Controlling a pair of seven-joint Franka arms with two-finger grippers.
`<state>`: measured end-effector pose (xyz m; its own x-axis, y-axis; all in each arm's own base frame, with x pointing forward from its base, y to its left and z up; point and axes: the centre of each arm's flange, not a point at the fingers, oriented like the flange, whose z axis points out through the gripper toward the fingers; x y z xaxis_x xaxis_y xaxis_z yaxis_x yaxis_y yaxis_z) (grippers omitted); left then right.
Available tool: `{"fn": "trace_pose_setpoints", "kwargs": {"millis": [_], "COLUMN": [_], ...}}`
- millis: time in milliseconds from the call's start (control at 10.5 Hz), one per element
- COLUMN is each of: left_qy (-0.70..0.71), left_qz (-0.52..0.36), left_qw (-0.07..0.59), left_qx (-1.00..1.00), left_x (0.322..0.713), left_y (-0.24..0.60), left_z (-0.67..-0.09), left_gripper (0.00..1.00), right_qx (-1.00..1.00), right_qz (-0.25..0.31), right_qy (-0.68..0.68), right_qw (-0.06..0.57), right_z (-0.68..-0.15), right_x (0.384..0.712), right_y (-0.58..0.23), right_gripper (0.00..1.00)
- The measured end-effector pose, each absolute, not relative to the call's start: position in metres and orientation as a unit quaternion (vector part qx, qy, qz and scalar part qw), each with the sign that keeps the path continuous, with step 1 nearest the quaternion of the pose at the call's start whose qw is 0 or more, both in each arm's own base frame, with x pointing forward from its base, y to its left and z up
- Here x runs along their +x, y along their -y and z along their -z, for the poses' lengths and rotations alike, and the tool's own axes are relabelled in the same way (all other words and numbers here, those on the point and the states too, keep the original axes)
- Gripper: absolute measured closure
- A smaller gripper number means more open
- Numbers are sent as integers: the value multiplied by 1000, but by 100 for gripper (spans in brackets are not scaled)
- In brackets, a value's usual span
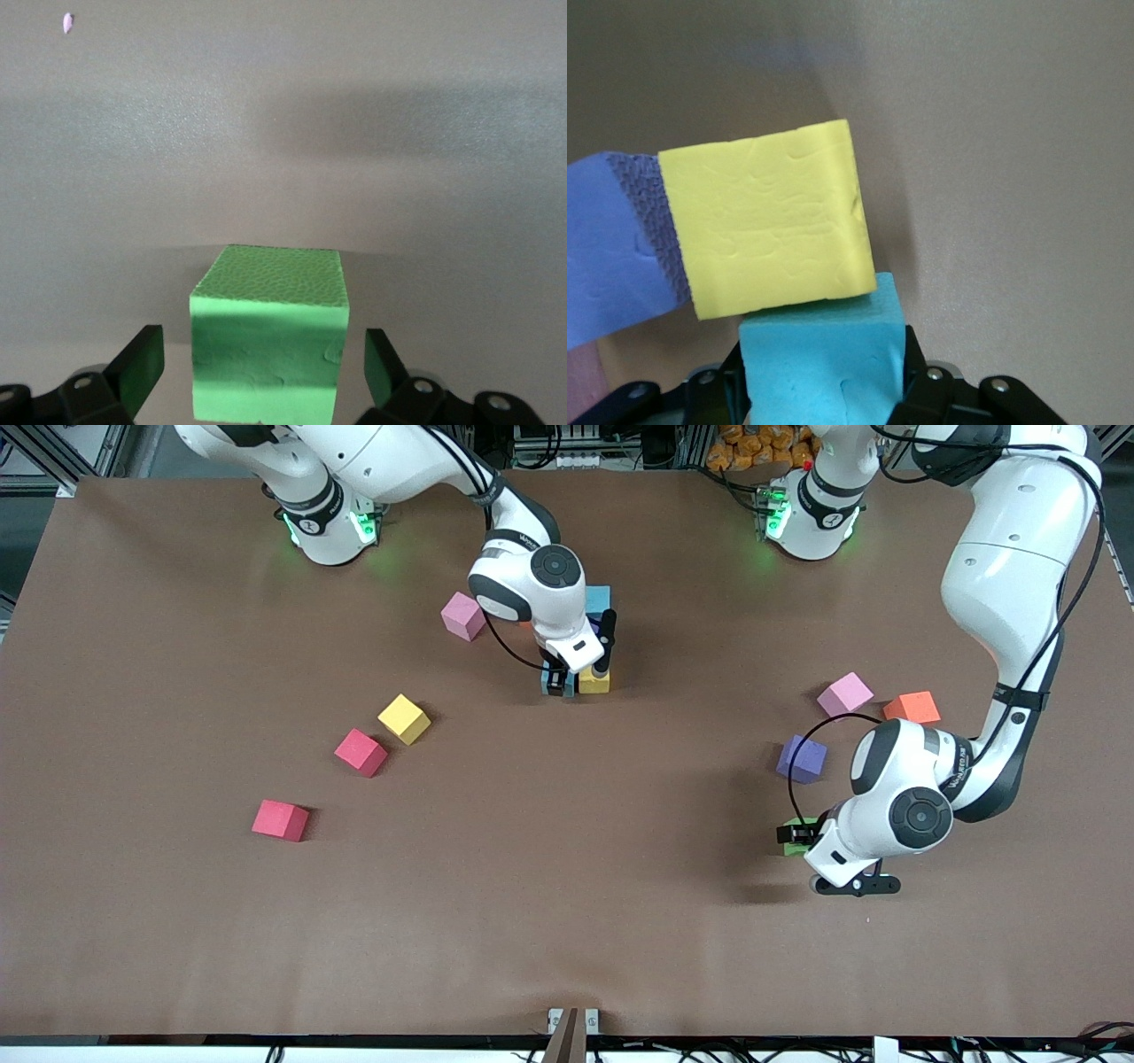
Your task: Form number 2 with 11 blocks
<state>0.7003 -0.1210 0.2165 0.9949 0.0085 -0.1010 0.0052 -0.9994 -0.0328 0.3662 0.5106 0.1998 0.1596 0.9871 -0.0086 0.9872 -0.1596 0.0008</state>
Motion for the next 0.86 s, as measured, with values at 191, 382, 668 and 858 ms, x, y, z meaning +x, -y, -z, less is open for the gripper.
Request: {"fn": "trace_pose_setpoints", "kwargs": {"millis": [191, 382, 668, 858], "left_qy": [3, 3, 3, 3], "left_qz": [-53, -54, -54, -55], "left_qw": [16, 15, 16, 15], "left_qx": [-998, -998, -998, -998], "left_x": [700, 700, 699, 699], "left_y": [121, 121, 121, 121], "left_z": [-213, -211, -210, -209], "left_gripper": [0, 0, 0, 0], "right_qx": [760, 759, 761, 762], "right_qz": [2, 0, -3, -8], "right_qy": [-650, -651, -649, -647], "right_qw": [3, 3, 3, 4], "right_z": [-200, -202, -205, -209], "right_x": [364, 364, 368, 372], "right_y": [-513, -515, -516, -516], "right_gripper": [30, 30, 29, 28]}}
